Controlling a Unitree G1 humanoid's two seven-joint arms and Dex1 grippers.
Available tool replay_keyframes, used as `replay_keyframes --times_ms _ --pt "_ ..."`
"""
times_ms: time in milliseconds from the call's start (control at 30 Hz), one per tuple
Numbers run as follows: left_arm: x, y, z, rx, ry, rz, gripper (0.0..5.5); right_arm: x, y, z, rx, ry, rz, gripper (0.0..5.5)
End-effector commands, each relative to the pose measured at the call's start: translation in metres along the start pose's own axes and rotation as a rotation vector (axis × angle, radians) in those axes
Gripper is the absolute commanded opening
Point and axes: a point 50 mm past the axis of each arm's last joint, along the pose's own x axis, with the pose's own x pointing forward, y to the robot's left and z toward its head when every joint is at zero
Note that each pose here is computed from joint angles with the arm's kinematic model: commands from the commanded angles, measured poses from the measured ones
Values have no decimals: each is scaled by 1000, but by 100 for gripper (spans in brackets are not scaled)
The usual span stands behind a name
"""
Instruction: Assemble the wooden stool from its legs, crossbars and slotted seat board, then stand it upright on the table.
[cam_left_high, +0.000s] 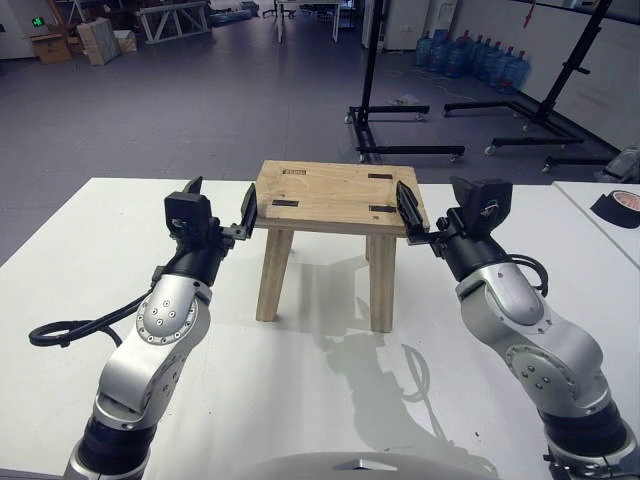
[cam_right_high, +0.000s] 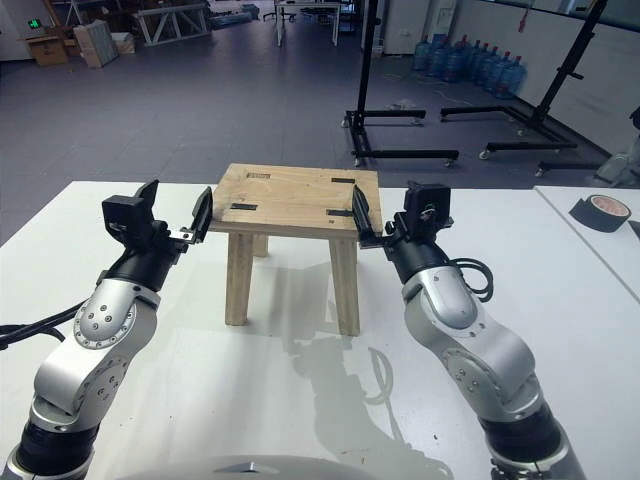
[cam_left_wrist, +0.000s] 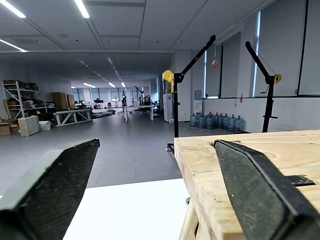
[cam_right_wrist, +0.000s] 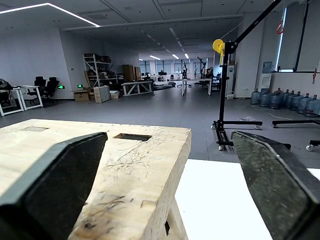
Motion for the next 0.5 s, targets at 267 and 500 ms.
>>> replay_keyframes --times_ms 267,500 --pt "26 40 43 115 -190 51 419 26 -12 62 -83 -285 -69 452" --pt "29 62 -18 213 -134 24 419 32 -60 -3 -192 -211 -286 452"
